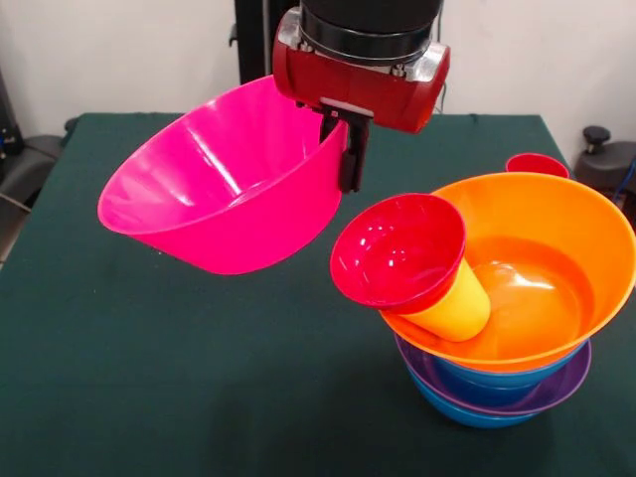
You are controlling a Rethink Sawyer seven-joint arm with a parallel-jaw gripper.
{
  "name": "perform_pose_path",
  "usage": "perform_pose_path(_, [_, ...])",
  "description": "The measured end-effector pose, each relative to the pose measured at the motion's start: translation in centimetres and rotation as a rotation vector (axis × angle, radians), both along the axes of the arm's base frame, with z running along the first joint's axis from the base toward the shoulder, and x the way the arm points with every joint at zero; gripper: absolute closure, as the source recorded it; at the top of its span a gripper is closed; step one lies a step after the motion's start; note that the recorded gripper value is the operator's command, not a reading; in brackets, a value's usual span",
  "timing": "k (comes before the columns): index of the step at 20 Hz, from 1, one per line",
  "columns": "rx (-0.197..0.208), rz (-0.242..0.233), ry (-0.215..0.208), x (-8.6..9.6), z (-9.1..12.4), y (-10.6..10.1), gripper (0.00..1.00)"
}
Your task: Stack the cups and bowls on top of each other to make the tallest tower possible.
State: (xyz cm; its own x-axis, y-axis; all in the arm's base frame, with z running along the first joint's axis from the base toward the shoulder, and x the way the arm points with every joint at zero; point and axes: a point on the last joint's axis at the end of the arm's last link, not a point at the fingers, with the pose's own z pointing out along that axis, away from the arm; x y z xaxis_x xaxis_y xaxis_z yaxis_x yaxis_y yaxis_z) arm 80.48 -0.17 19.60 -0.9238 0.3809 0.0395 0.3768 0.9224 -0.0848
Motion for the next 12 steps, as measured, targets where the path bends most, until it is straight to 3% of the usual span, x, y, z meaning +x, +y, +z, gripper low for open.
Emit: perform_pose_path(12, [-0.010,-0.006,-0.044,0.4,3.3,-0.4,1.00])
